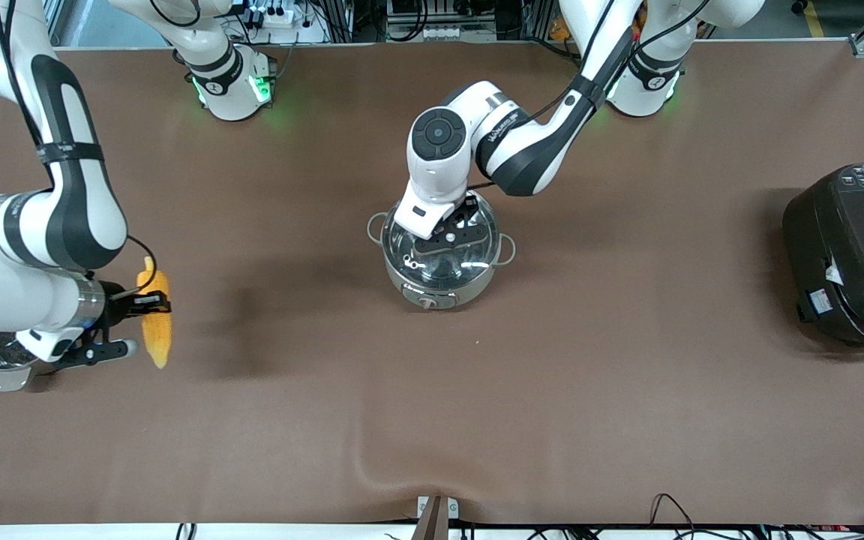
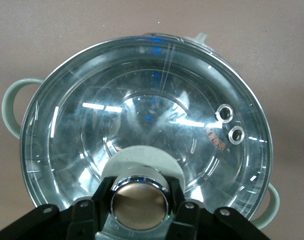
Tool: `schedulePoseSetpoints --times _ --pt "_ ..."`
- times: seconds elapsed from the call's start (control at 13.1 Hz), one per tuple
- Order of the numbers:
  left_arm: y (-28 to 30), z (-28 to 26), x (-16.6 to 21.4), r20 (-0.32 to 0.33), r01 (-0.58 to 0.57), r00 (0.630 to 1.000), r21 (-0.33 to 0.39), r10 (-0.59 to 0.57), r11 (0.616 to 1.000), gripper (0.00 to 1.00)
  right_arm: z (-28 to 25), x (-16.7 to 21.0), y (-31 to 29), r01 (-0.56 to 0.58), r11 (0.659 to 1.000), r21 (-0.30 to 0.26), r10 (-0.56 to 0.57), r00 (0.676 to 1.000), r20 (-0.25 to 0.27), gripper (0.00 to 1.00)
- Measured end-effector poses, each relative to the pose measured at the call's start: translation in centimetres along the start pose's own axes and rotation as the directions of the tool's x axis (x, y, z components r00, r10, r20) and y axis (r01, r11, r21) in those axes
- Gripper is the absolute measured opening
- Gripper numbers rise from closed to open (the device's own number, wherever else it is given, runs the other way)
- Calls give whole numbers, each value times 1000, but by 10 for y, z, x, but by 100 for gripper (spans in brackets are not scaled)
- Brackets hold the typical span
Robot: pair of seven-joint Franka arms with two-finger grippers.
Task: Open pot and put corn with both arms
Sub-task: 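Grasp the corn with the right gripper while the left gripper grasps the knob, then lift the lid off with the left gripper while the right gripper carries corn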
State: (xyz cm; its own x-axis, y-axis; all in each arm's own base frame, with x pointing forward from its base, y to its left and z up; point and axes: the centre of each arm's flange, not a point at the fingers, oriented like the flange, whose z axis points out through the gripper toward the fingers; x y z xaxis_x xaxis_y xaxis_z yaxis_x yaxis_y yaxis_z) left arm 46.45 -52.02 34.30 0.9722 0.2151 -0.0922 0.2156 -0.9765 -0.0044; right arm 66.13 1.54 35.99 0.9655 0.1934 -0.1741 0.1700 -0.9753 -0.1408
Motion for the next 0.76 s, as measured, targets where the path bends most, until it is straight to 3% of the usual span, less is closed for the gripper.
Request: schedulePoseSetpoints --times 0.31,0.46,0.76 --pt "-1 -5 3 -4 6 1000 -7 -6 1000 50 8 4 -26 1 996 94 -1 1000 -6 35" --pt "-9 -26 12 -20 22 1000 -28 -23 999 50 12 0 -38 13 994 111 -17 999 38 35" --pt "-67 -118 61 -88 54 994 -67 -60 996 50 -6 -14 -82 28 992 125 -41 993 107 35"
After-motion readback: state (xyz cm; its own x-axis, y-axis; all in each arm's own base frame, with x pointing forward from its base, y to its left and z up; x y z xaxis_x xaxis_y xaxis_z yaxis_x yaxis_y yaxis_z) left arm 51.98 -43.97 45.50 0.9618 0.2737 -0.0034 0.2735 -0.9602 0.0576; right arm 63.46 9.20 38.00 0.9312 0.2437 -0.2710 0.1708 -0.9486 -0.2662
